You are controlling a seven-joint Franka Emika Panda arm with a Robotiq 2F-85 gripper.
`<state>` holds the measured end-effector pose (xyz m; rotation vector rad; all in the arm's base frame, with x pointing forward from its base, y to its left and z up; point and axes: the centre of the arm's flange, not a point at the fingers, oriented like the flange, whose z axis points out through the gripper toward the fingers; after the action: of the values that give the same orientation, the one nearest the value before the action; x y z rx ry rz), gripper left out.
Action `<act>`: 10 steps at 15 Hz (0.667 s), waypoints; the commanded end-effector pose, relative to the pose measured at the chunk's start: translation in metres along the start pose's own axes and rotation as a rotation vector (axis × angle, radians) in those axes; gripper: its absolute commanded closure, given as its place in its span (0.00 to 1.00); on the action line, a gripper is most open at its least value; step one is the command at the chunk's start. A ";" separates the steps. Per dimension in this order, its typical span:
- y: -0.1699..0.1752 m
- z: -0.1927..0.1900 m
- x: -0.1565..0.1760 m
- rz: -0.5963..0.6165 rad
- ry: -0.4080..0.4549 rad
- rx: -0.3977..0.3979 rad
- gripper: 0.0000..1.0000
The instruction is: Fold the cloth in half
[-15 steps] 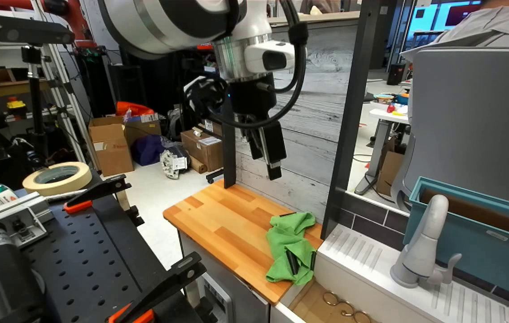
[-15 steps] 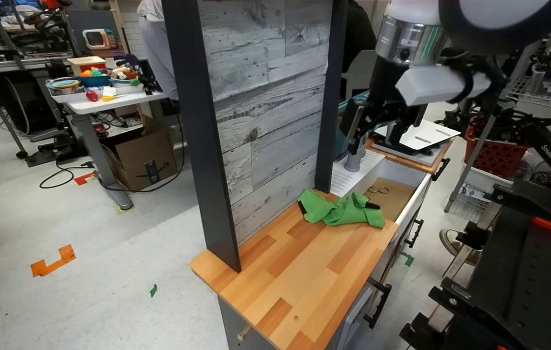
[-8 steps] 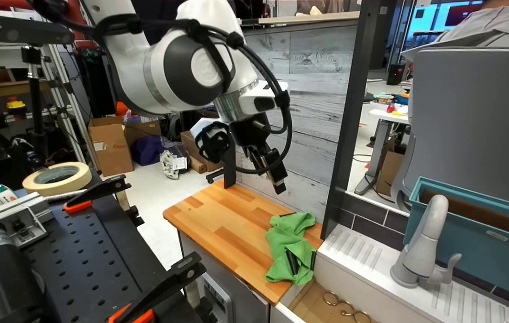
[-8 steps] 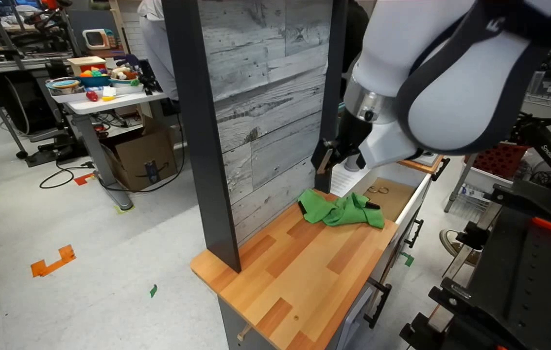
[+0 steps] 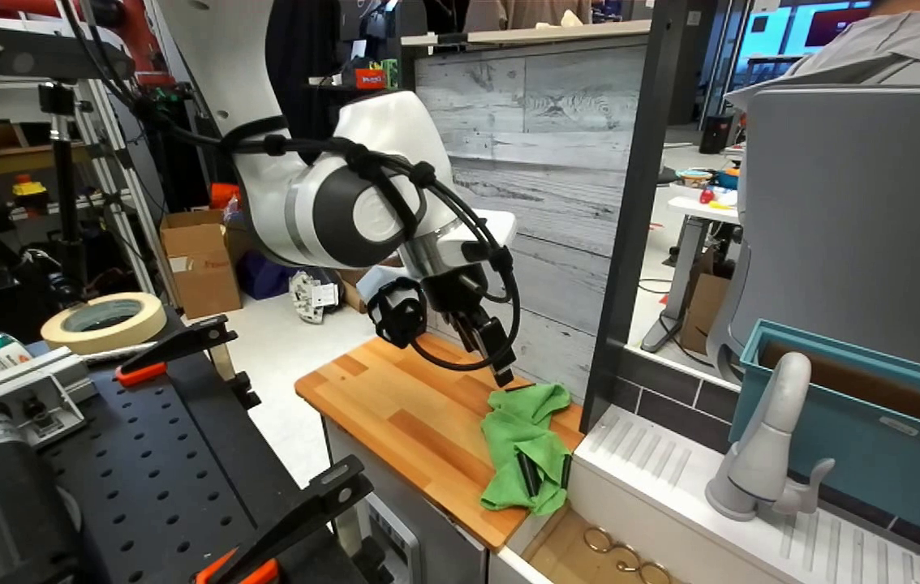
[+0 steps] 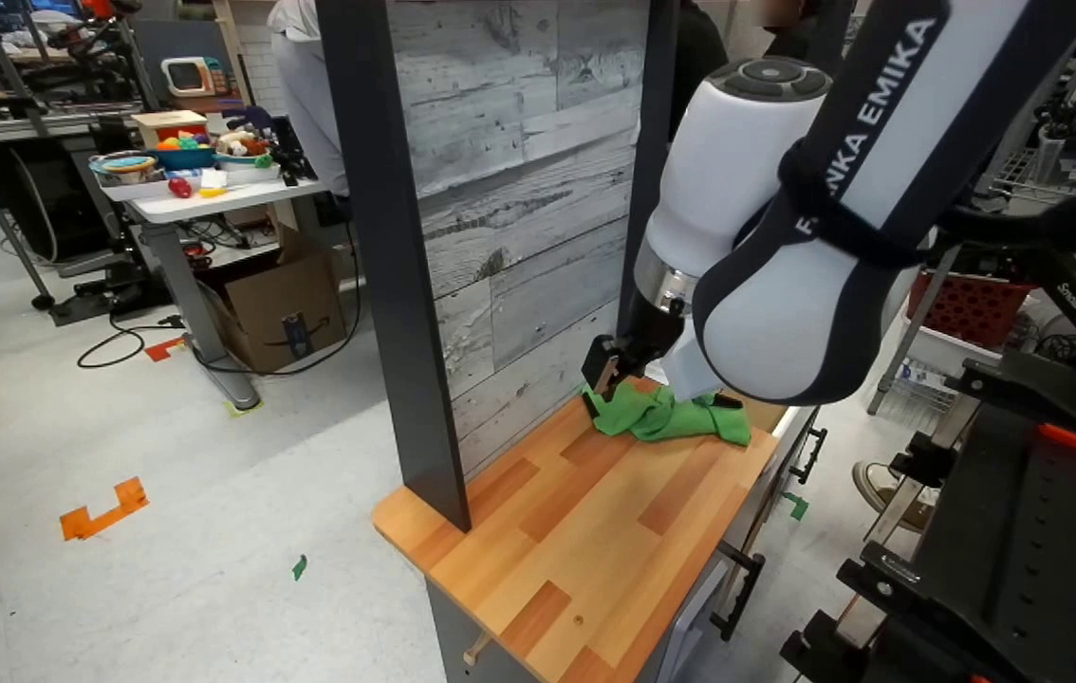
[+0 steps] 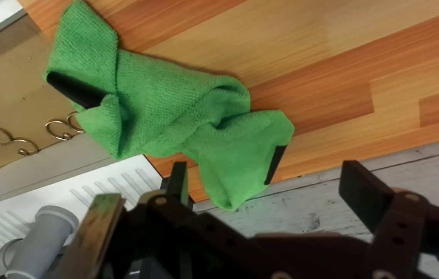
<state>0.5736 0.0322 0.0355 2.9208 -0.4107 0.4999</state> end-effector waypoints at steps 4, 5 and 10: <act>-0.029 0.040 0.011 -0.066 -0.005 0.059 0.00; -0.031 0.046 0.013 -0.067 -0.019 0.073 0.00; -0.034 0.064 0.025 -0.068 -0.044 0.108 0.00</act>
<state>0.6037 0.0508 -0.0079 3.0144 -0.3038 0.4900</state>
